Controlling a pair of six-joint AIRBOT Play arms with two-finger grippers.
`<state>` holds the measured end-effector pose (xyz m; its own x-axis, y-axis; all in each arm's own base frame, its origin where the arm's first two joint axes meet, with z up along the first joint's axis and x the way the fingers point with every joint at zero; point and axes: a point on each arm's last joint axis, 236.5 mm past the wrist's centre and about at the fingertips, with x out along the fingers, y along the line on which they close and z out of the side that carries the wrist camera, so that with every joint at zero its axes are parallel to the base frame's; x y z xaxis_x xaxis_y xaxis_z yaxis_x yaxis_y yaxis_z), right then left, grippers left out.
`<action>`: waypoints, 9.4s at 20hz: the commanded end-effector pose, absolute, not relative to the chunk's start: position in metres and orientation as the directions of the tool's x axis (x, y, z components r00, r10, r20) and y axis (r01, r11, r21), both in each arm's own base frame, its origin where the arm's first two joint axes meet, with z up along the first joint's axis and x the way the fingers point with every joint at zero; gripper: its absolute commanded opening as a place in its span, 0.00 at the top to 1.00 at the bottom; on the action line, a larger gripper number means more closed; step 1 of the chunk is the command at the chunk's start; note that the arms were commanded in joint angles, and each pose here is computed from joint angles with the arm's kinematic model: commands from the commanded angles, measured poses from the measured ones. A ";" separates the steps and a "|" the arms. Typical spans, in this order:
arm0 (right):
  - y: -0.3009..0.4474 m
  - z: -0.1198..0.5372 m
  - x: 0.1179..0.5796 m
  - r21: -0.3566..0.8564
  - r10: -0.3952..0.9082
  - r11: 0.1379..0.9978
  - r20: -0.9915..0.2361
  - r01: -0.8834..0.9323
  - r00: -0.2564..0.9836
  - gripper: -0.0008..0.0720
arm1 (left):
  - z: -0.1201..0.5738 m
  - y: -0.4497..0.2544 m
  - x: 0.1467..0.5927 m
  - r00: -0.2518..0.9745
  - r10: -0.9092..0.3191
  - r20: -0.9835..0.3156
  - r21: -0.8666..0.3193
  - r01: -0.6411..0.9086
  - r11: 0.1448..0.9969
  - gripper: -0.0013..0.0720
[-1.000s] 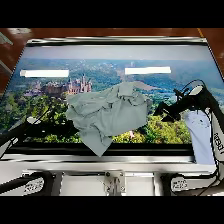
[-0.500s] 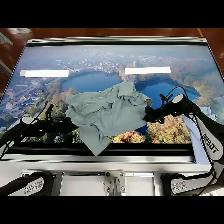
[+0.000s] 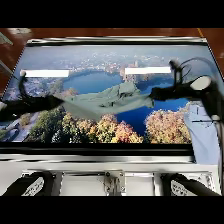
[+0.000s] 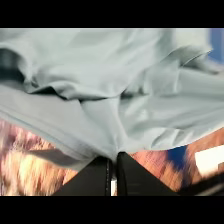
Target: Fold the shirts.
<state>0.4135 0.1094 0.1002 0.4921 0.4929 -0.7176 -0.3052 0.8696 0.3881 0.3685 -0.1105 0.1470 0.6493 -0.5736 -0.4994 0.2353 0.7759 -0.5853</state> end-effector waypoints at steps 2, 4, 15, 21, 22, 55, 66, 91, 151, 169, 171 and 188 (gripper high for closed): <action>0.104 0.333 0.359 0.079 0.456 0.884 -0.370 -0.461 0.810 0.90 | 0.418 -0.100 0.300 0.883 -0.470 0.001 -0.218 0.459 0.861 0.93; 0.101 0.415 0.313 0.009 0.436 0.897 -0.190 -0.442 0.880 0.89 | 0.502 -0.099 0.243 0.877 -0.438 0.196 -0.076 0.459 0.885 0.93; 0.082 0.466 0.224 -0.011 0.348 0.936 -0.104 -0.351 0.932 0.89 | 0.487 -0.090 0.175 0.932 -0.359 0.042 -0.082 0.362 0.929 0.93; 0.080 0.366 0.282 0.120 0.345 0.936 -0.490 -0.330 0.800 0.89 | 0.399 -0.043 0.217 0.949 -0.177 -0.260 -0.149 0.142 0.979 0.93; 0.079 0.351 0.299 0.146 0.347 0.936 -0.533 -0.320 0.772 0.89 | 0.381 -0.039 0.230 0.936 -0.171 -0.309 -0.158 0.127 0.979 0.93; -0.021 -0.004 0.399 0.419 0.413 0.888 -0.908 0.191 0.069 0.15 | -0.047 -0.001 0.259 -0.045 -0.426 -0.904 -0.392 -0.311 0.866 0.03; 0.016 -0.050 0.366 0.521 0.524 0.832 -0.851 0.192 0.041 0.15 | -0.102 -0.043 0.266 0.130 -0.540 -0.832 -0.542 -0.402 0.738 0.03; 0.013 -0.123 0.354 0.474 0.499 0.791 -0.865 0.387 0.039 0.14 | -0.093 -0.094 0.282 0.141 -0.681 -0.719 -0.682 -0.331 0.652 0.92; 0.020 0.071 0.560 0.055 0.067 0.997 -0.417 -0.049 0.906 0.89 | 0.112 0.003 0.498 0.856 -0.145 -0.497 -0.270 0.007 0.963 0.93; 0.041 -0.056 0.508 0.279 0.214 0.960 -0.766 0.014 0.607 0.90 | -0.037 -0.024 0.448 0.470 -0.304 -0.829 -0.331 0.026 0.943 0.93; 0.037 -0.068 0.489 0.322 0.242 0.945 -0.813 0.062 0.529 0.89 | -0.051 -0.032 0.421 0.350 -0.340 -0.873 -0.346 0.046 0.937 0.93; -0.066 -0.029 0.337 0.172 0.153 0.972 -0.981 0.162 0.118 0.25 | 0.003 0.033 0.300 0.082 -0.369 -0.926 -0.378 -0.183 0.908 0.29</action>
